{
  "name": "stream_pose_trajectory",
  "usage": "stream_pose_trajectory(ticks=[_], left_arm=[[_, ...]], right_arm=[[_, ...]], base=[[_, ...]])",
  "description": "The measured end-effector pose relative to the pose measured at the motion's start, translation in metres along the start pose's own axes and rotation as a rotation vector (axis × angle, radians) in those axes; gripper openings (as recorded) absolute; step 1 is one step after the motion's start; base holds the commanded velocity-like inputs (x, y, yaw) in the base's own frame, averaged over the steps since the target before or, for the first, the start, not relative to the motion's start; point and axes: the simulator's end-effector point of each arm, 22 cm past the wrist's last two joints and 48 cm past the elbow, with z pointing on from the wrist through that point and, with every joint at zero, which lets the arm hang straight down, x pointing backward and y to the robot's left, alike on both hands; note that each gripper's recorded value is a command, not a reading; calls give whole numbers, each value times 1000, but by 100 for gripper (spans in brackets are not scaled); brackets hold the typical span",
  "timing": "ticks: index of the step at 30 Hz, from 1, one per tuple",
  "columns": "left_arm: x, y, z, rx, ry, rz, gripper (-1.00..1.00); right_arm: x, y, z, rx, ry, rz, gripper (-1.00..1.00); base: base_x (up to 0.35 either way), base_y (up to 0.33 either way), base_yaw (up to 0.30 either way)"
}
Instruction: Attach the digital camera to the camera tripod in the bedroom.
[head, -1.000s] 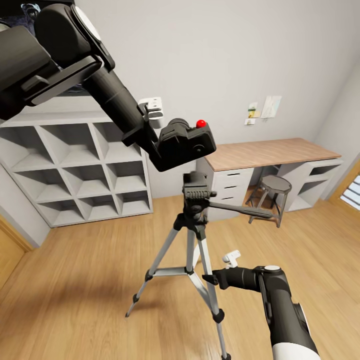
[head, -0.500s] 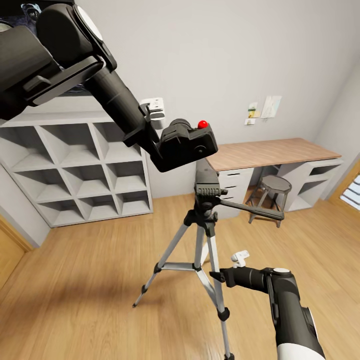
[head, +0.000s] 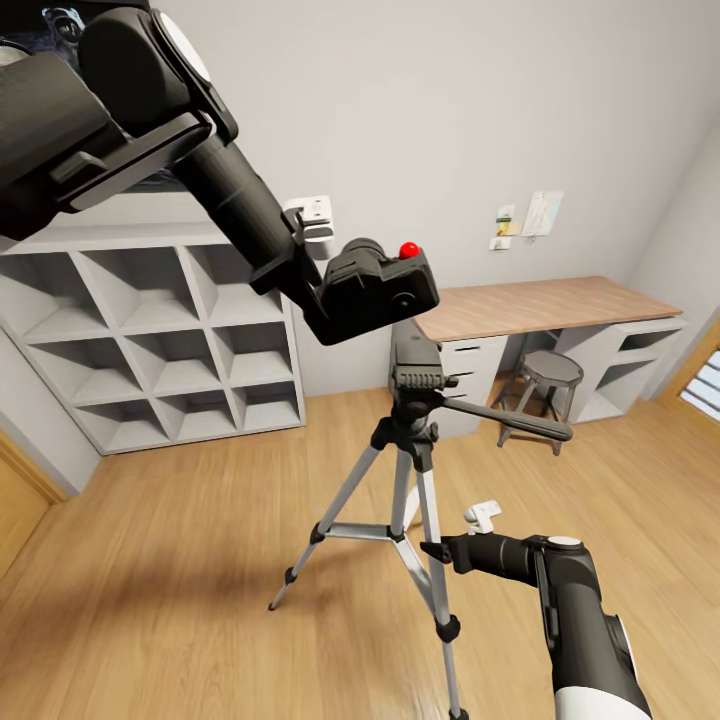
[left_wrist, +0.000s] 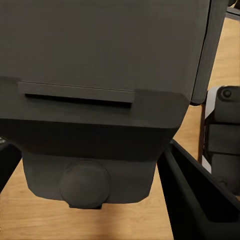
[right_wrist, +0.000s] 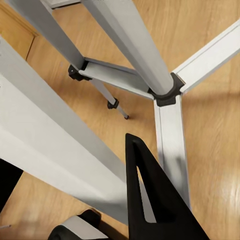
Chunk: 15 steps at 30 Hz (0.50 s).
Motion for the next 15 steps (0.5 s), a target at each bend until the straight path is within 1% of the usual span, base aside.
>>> stream_pose_trajectory(ticks=[3, 9, 15], left_arm=[[-2, -1, 1, -1, 3, 7, -100], [-14, -7, 10, 3, 11, 35, -100], [-18, -1, 12, -25, 12, 42, -100]], right_arm=[[0, 0, 0, -1, -2, 1, -100], [0, 0, 2, 0, -5, 10, -100], [0, 0, 3, 0, -6, 10, -100]], base=[[0, 0, 0], [0, 0, 0], [0, 0, 0]])
